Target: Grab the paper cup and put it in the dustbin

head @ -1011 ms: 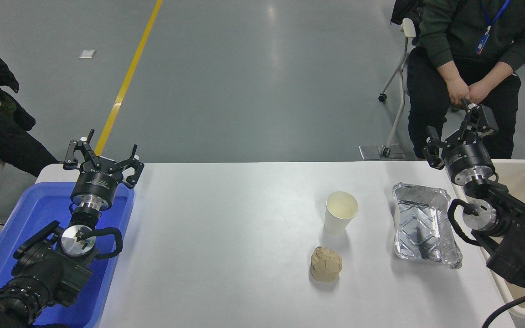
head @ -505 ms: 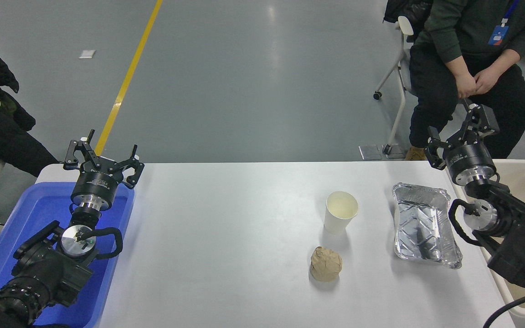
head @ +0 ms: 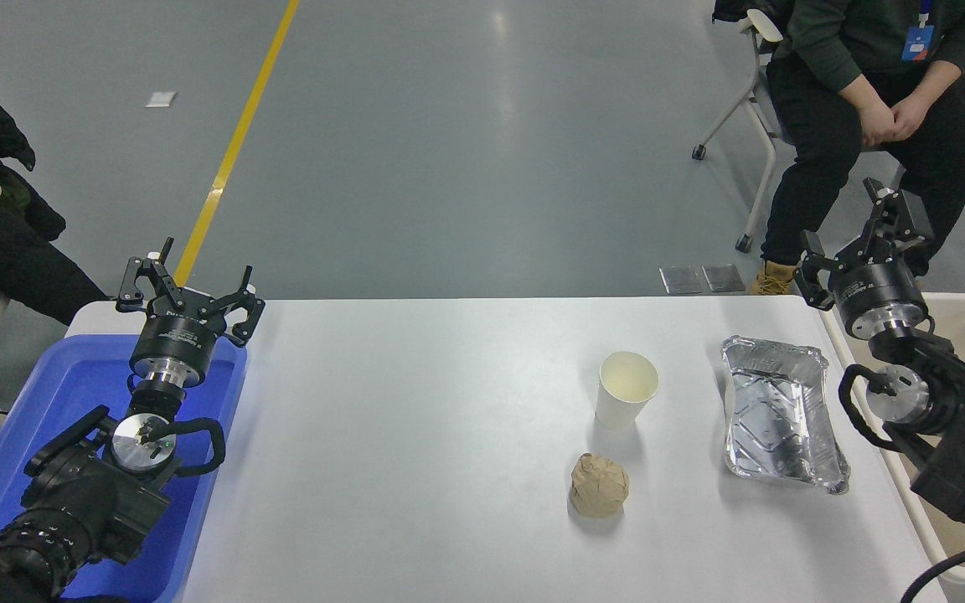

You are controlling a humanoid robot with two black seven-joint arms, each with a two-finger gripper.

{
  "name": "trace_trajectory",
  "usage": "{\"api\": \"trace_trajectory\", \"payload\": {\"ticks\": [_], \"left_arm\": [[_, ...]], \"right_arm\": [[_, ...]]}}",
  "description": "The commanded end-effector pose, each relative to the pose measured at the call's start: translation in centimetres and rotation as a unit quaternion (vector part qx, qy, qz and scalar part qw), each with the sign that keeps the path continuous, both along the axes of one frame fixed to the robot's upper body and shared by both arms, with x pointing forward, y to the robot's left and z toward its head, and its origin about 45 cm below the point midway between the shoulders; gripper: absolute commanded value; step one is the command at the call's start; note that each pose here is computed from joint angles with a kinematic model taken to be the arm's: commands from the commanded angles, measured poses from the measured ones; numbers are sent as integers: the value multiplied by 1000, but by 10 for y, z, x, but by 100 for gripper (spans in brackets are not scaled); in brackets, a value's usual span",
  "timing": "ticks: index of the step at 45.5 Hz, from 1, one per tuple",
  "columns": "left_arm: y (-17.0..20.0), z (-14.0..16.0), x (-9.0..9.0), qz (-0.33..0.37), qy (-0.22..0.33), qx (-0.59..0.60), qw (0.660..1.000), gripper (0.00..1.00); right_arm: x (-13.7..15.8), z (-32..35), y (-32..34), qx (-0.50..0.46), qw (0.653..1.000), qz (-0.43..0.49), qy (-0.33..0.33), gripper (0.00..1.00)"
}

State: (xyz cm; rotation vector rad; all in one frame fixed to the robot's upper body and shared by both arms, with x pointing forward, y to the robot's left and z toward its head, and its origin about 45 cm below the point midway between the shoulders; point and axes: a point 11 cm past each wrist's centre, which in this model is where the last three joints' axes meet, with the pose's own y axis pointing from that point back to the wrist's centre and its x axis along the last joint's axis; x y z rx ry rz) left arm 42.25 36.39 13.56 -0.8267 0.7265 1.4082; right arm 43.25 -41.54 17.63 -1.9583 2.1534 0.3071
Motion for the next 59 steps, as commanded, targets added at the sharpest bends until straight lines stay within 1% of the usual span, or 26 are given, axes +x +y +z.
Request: {"api": "trace_trajectory", "payload": {"ticks": [1,7,11,16,20,22,25,29,33,39,47,55,59], "left_arm": [[0,0,0,0,0,-1,1000,99],[0,0,0,0,0,0,1000,99],[0,0,0,0,0,0,1000,99],[0,0,0,0,0,0,1000,99],[0,0,0,0,0,0,1000,99],[0,0,0,0,0,0,1000,99],[0,0,0,0,0,-1,1000,99],[0,0,0,0,0,-1,1000,99],[0,0,0,0,-1,-1,1000,99],[0,0,0,0,-1,0,1000,99],[0,0,0,0,-1,0,1000,99],[0,0,0,0,-1,0,1000,99],[0,0,0,0,-1,-1,1000,99]], "right_arm": [[2,19,-19,-18,1000,-8,-13,100],[8,37,-28,-39,999,-9,-23,100],[14,51,-33,-81,996,-5,-20,100],[31,71,-20,-186,982,34,-4,100],[38,87,-20,-268,961,62,9,100],[42,95,-19,-307,948,80,18,100],[43,93,-12,-366,922,118,47,100],[41,85,-8,-442,874,170,108,100],[33,77,-6,-496,824,213,172,100],[27,84,-2,-530,781,243,226,100],[25,106,1,-551,741,263,279,100],[26,126,8,-597,675,280,331,100],[28,141,20,-617,647,296,337,100]]}}
